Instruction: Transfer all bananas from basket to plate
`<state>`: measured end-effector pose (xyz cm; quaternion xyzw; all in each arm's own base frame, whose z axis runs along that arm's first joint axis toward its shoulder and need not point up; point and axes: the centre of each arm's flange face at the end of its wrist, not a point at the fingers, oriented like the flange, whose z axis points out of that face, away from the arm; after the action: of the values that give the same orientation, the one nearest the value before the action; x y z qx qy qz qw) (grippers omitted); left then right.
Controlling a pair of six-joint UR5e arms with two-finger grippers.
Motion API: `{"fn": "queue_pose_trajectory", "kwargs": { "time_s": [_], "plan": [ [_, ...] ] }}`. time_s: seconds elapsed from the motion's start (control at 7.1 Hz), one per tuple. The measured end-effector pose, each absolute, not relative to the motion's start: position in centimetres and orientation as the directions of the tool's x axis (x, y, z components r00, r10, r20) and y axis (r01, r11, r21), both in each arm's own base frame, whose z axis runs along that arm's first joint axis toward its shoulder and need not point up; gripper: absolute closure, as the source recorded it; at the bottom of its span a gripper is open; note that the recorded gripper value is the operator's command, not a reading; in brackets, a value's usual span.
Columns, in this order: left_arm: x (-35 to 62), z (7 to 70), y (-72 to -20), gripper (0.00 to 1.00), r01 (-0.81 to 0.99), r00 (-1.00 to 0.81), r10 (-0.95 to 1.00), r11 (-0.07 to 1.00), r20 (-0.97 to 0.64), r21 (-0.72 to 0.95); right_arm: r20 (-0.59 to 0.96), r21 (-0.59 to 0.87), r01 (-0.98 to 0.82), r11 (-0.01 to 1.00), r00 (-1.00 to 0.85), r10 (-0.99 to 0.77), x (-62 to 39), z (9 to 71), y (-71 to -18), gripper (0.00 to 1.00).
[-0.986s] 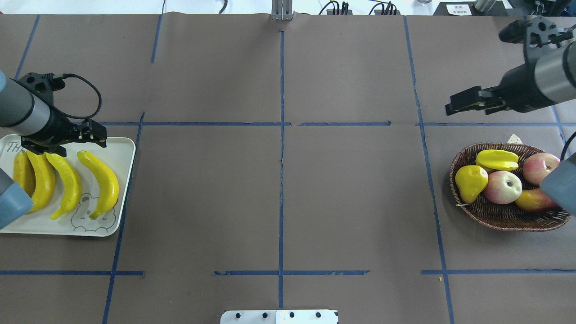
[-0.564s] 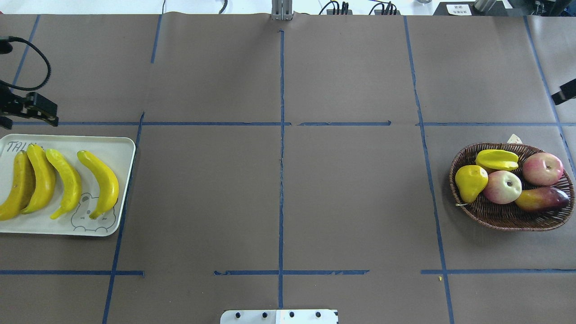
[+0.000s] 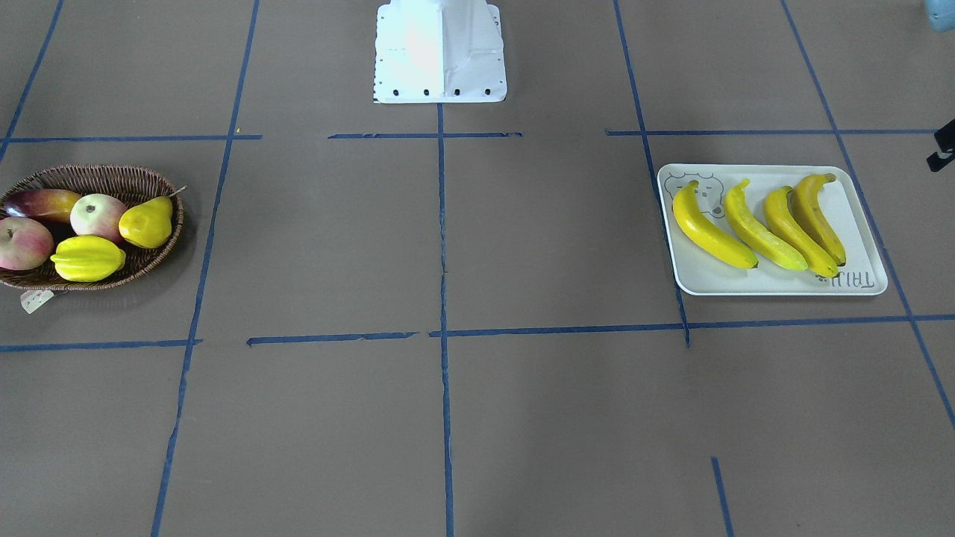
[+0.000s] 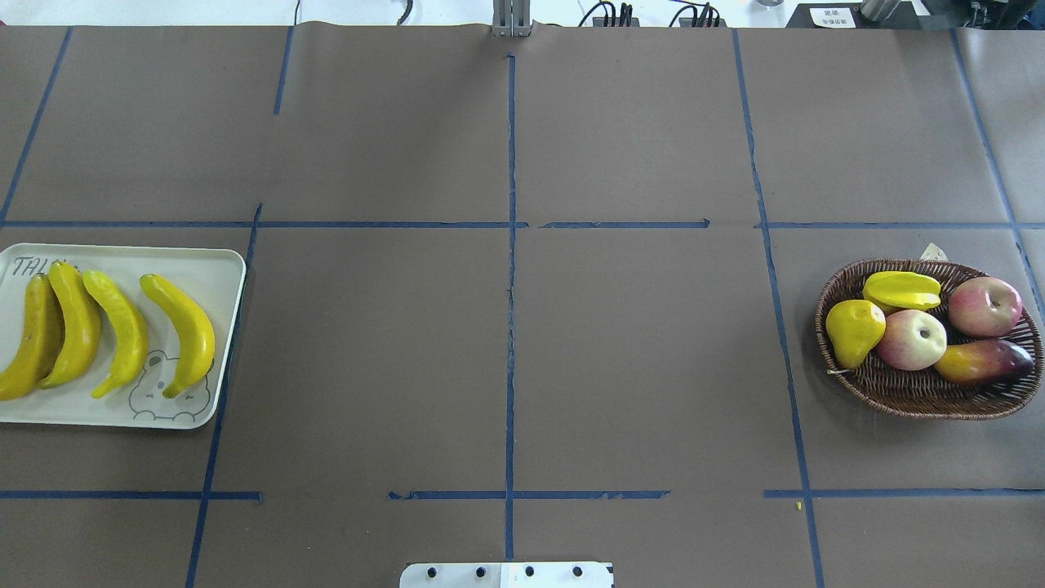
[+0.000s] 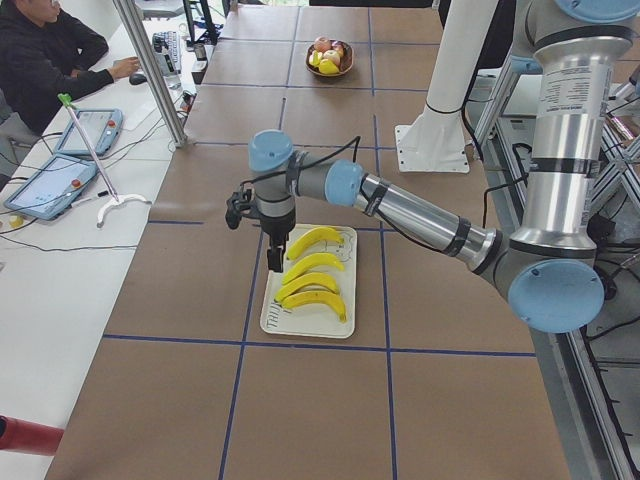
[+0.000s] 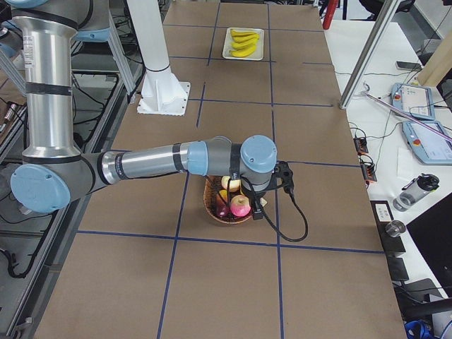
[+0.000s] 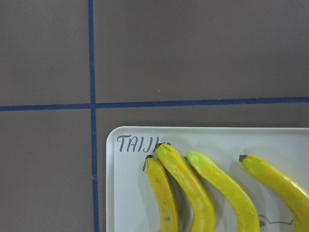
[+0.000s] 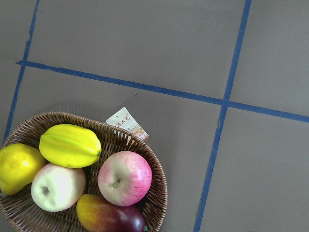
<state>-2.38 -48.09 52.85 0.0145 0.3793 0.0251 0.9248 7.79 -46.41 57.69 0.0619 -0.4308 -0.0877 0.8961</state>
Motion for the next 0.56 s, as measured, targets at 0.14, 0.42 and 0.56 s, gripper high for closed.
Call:
{"fn": "queue_pose_trajectory", "kwargs": {
  "time_s": [0.14,0.42,0.56],
  "plan": [
    [-5.0,57.0,-47.6,0.0,-0.056,0.691,0.068,0.998,-0.72,0.041,0.749,0.183,0.105,0.977,0.629,-0.208,8.1,58.4,-46.2,0.0],
    [-7.8,62.3,-46.3,0.0,-0.045,0.677,0.044,0.999,-0.734,0.018,0.742,0.173,0.105,0.979,0.64,-0.2,8.2,60.1,-45.0,0.0],
    [-8.2,63.9,-45.2,0.0,-0.035,0.676,0.037,0.999,-0.736,0.018,0.742,0.166,0.106,0.98,0.642,-0.195,8.2,60.7,-44.5,0.0]
  ]
}}
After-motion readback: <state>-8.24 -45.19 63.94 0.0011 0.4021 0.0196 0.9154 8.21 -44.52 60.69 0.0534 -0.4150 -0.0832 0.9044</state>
